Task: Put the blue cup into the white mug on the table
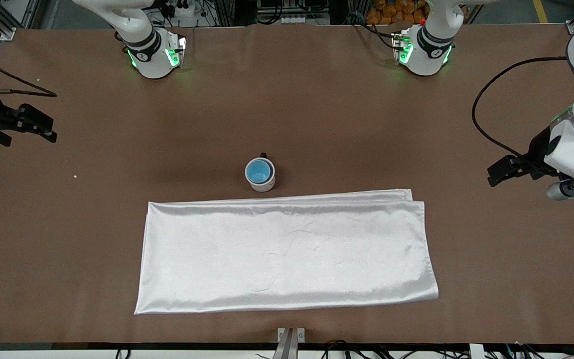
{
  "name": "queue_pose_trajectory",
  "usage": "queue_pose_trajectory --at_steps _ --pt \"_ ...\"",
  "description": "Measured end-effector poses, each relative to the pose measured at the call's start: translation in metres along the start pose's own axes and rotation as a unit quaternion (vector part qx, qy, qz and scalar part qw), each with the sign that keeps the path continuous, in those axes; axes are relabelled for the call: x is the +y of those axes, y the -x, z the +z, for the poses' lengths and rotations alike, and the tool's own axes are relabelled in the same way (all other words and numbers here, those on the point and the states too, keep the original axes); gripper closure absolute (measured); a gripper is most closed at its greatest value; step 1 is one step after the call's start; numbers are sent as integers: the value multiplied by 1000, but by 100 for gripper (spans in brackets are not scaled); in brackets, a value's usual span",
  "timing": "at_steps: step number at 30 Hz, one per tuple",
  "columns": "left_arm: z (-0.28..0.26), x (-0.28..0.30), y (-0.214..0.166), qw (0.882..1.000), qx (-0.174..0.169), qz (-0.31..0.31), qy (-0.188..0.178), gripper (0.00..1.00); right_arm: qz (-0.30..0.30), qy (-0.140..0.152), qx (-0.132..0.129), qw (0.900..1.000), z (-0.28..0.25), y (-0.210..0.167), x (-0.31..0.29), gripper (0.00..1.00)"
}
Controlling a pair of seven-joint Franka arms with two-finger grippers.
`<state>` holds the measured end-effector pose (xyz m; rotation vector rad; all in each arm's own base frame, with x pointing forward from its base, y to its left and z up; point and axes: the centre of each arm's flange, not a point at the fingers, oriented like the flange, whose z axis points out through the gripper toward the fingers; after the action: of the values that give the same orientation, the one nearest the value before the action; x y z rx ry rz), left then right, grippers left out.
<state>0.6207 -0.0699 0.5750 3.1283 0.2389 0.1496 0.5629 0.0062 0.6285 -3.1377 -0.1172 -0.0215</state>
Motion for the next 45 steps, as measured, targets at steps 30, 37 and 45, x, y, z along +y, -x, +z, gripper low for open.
queue_pose_trajectory --at_steps 30,37,45 --pt "-9 5 6 1000 -2 6 5 0 1 0 0 1000 0 0 1 0" --pt "-19 1 12 1000 -3 4 2 0 1 0 0 1000 0 0 1 0" --pt "-24 1 16 1000 -7 5 0 0 1 0 0 1000 0 0 1 0"
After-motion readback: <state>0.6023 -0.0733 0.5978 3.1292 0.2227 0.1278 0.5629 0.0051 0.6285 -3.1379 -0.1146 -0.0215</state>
